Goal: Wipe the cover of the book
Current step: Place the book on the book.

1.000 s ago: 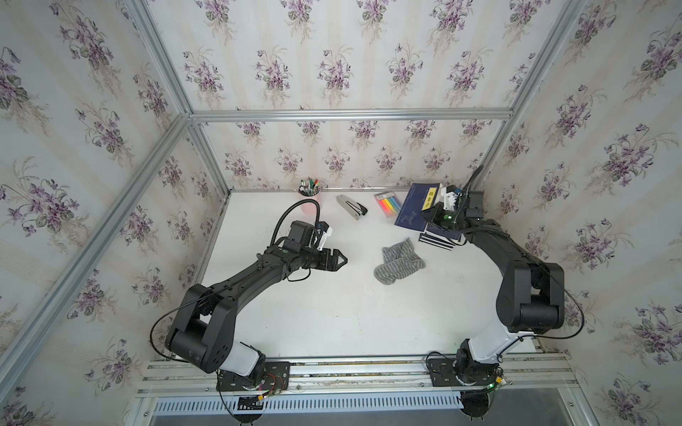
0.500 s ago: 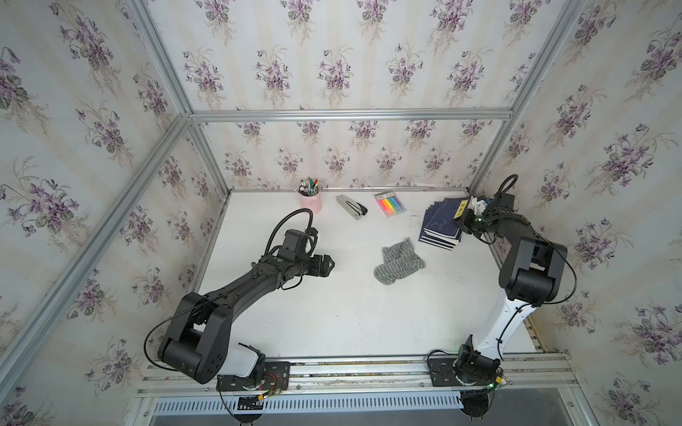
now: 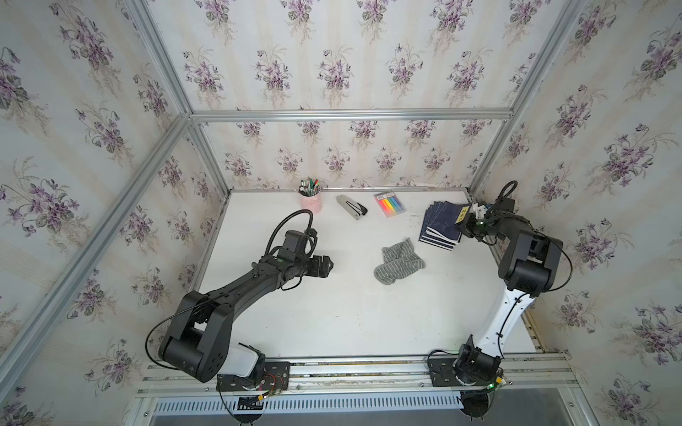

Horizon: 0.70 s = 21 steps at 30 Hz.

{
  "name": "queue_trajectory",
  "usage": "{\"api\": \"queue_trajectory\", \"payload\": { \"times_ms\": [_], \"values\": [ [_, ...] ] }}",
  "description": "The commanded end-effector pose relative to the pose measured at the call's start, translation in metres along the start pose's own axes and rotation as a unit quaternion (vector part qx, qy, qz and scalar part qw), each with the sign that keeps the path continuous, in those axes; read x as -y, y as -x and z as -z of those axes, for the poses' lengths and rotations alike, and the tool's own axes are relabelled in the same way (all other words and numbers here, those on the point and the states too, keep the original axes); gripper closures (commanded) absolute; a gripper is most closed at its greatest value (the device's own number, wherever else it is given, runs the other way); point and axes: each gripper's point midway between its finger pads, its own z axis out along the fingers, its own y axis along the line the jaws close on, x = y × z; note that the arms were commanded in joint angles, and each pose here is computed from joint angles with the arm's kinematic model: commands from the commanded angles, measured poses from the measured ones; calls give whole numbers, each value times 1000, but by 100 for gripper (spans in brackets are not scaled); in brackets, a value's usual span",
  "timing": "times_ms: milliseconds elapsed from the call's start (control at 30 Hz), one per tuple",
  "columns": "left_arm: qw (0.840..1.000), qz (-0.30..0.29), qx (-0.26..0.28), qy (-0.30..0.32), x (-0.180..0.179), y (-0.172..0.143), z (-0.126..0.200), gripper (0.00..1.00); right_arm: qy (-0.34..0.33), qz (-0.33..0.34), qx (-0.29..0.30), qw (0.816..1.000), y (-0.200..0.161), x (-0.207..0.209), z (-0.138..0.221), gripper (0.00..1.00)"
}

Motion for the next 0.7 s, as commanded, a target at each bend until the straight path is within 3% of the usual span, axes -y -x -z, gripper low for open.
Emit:
{"api": "queue_trajectory", "payload": {
  "times_ms": [0, 133, 200, 400, 567, 667],
  "values": [
    [1000, -10, 12, 2, -1, 8, -1, 11, -72, -1, -23, 997, -15, 31, -5, 100],
    [1000, -10, 11, 2, -1, 7, -2, 11, -71, 1, -21, 997, -14, 28, -2, 100],
    [1000, -9, 10, 2, -1, 7, -2, 11, -73, 1, -18, 997, -13, 27, 0, 86],
    [1000, -12, 7, 11, -4, 5, -4, 10, -83, 18, 25, 996, 2, 9, 28, 55],
    [1000, -13, 6, 15, -6, 5, -4, 5, -104, 34, 73, 991, 15, -4, 58, 38],
    [1000, -14, 8, 19, -8, 5, -3, 4, -135, 35, 94, 986, 20, -3, 74, 36]
  ]
}}
